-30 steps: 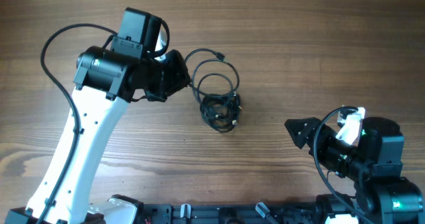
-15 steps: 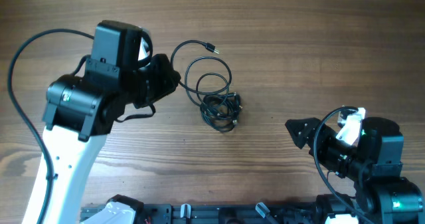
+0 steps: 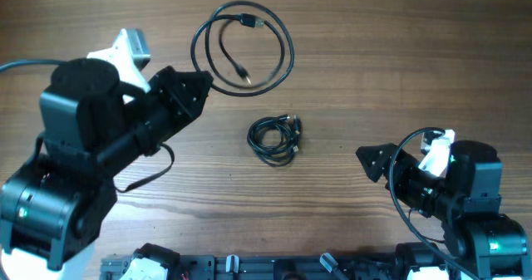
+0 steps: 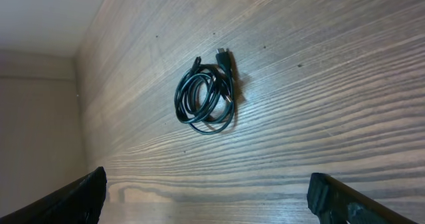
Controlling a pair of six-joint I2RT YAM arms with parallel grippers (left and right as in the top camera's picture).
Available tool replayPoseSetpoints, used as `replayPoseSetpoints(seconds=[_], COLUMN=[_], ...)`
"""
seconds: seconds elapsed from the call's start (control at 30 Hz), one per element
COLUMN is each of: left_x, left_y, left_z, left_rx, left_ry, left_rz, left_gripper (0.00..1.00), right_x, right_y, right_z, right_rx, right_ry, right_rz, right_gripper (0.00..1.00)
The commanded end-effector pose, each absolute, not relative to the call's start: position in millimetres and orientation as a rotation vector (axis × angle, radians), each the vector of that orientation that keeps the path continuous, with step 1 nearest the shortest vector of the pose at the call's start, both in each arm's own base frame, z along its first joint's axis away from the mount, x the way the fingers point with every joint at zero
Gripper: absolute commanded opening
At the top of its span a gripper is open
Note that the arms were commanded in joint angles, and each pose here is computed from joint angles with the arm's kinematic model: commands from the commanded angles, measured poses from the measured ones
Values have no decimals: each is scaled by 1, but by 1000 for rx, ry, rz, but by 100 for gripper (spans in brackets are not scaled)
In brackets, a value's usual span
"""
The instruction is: Untangle cables
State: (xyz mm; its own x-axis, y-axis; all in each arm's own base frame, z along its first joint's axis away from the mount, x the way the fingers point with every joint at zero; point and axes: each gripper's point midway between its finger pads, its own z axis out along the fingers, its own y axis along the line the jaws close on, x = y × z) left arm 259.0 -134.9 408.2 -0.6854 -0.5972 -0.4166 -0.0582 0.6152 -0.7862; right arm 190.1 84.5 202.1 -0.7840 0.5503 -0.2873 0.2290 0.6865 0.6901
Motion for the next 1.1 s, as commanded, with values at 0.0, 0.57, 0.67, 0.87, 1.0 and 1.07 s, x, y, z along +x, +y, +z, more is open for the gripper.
replayPoseSetpoints(seconds=[0.0, 0.57, 0.67, 0.87, 1.0, 1.07], left_x=[255, 230, 222, 209, 205, 199], left_y=[-130, -219, -224, -233, -235, -241], left_z=[419, 384, 388, 385, 383, 384], left_rx=[-536, -576, -615, -980, -1058, -1086], left_ry=[2121, 2507, 2535, 2595, 2615, 2632], left_rz=[-1030, -1473, -1555, -1637, -1637, -1655], left_gripper=[4, 4, 4, 4, 4, 4], right_x=[192, 201, 204, 215, 211, 211], right_y=[87, 107, 107, 127, 137, 139], right_z=[209, 216, 219, 257, 270, 275], right_rx=[560, 524, 513, 125, -89, -128], right_ry=[2402, 2414, 2399, 2227, 2149, 2123], right_rz=[916, 1091, 1093, 1174, 1192, 1201], right_gripper=[100, 100, 100, 100, 100, 99])
